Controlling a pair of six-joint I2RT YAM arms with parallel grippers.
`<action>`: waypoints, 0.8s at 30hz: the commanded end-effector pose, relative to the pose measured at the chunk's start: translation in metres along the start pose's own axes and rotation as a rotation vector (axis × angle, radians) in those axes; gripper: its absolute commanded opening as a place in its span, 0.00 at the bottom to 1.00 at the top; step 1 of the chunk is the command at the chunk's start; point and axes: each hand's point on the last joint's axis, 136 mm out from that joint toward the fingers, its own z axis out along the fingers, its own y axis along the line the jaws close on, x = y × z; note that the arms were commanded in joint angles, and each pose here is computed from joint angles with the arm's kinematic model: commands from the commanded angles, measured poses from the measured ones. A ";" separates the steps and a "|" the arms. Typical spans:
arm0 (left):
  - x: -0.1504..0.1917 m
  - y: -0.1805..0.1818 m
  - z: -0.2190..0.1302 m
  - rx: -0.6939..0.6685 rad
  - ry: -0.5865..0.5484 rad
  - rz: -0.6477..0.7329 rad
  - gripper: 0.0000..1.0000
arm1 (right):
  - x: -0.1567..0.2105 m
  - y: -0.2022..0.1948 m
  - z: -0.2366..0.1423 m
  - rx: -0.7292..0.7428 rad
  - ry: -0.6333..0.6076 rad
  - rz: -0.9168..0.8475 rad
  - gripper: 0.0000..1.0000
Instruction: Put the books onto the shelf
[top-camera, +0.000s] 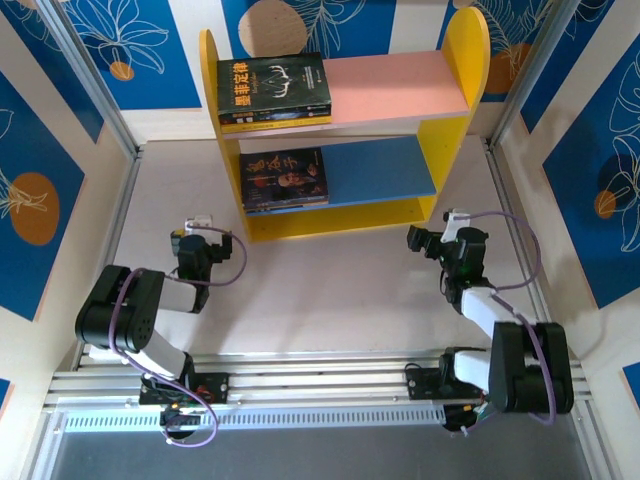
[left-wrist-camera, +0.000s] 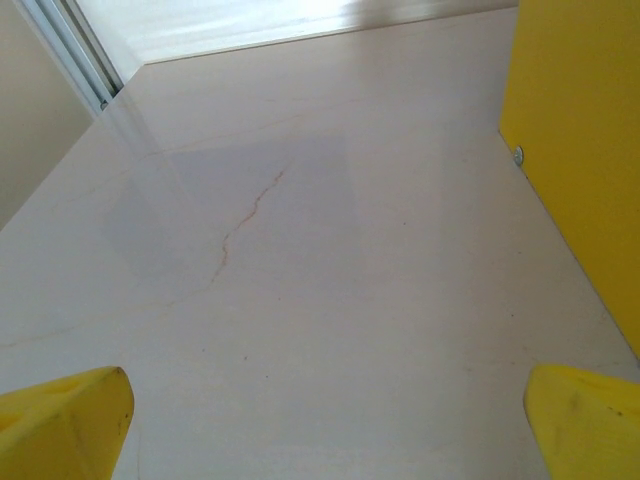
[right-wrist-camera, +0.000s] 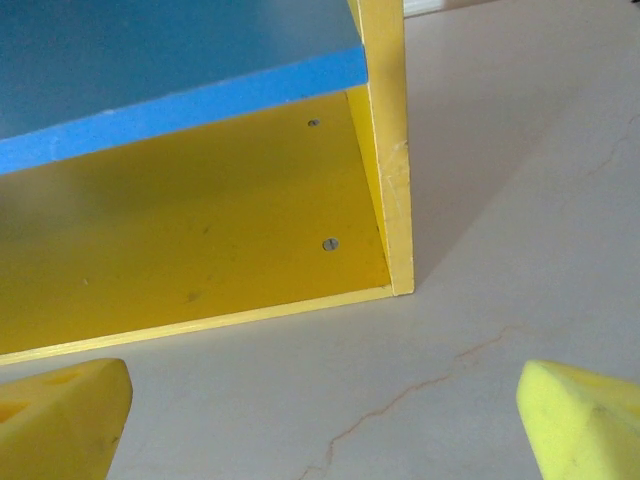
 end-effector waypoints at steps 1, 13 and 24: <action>-0.015 0.004 0.002 -0.003 -0.053 -0.012 1.00 | -0.019 0.007 0.007 -0.059 -0.096 -0.014 0.99; -0.015 0.004 0.002 -0.004 -0.053 -0.011 1.00 | 0.005 0.018 0.047 -0.095 -0.018 -0.108 0.99; -0.015 0.004 0.002 -0.003 -0.053 -0.011 1.00 | 0.006 0.019 0.047 -0.095 -0.013 -0.111 0.99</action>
